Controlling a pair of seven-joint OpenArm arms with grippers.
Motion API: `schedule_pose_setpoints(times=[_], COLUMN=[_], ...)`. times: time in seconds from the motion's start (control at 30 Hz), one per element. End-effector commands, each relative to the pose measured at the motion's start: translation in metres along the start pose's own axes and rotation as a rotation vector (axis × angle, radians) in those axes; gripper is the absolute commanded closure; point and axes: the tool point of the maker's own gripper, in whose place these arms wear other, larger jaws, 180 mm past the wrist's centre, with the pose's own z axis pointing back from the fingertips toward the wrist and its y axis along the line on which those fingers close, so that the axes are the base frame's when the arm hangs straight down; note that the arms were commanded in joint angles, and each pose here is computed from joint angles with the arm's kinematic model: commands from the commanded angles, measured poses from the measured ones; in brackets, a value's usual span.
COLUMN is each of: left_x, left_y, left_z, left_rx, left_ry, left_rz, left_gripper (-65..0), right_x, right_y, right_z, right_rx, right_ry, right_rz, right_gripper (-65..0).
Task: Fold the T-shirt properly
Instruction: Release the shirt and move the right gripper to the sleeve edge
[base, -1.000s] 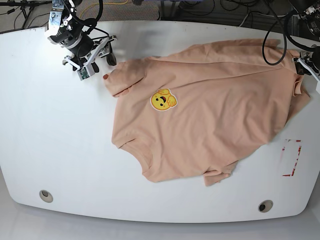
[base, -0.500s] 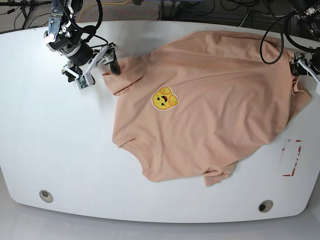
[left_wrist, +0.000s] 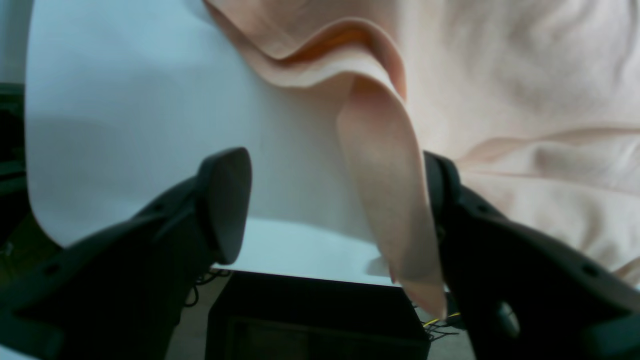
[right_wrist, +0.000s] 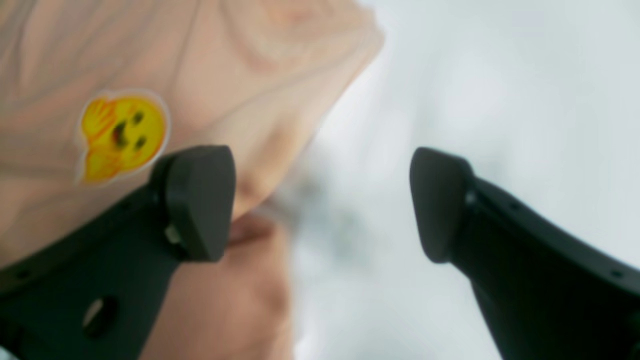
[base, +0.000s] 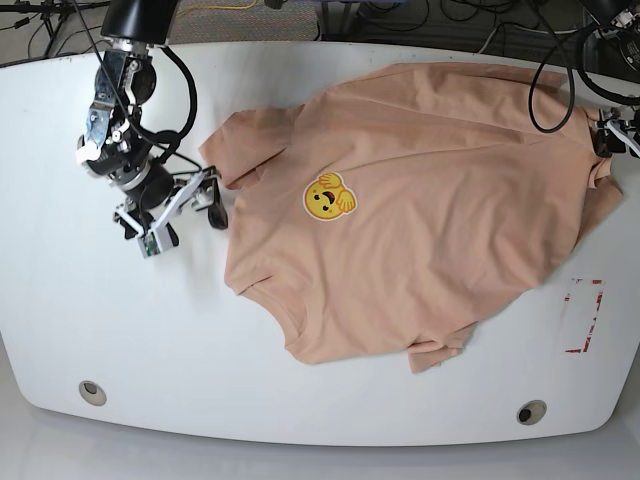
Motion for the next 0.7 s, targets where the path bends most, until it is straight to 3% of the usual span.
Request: schedule_pose_setpoints(times=[0.0, 0.2, 0.67], left_x=[0.013, 0.012, 0.012], left_y=[0.006, 0.005, 0.005], left_z=[0.008, 0.007, 0.007], left_rx=[0.018, 0.016, 0.015], left_ry=[-0.038, -0.038, -0.038], left_rz=[-0.020, -0.020, -0.019], left_gripper=[-39.7, -39.7, -39.7], right_x=[0.023, 0.040, 0.047], right_y=[-0.015, -0.040, -0.060], right_z=[-0.010, -0.035, -0.084], right_rx=[-0.007, -0.009, 0.043], right_ry=[-0.050, -0.044, 0.020], right_rz=[-0.014, -0.065, -0.232], right_gripper=[-52.5, -52.5, -52.5])
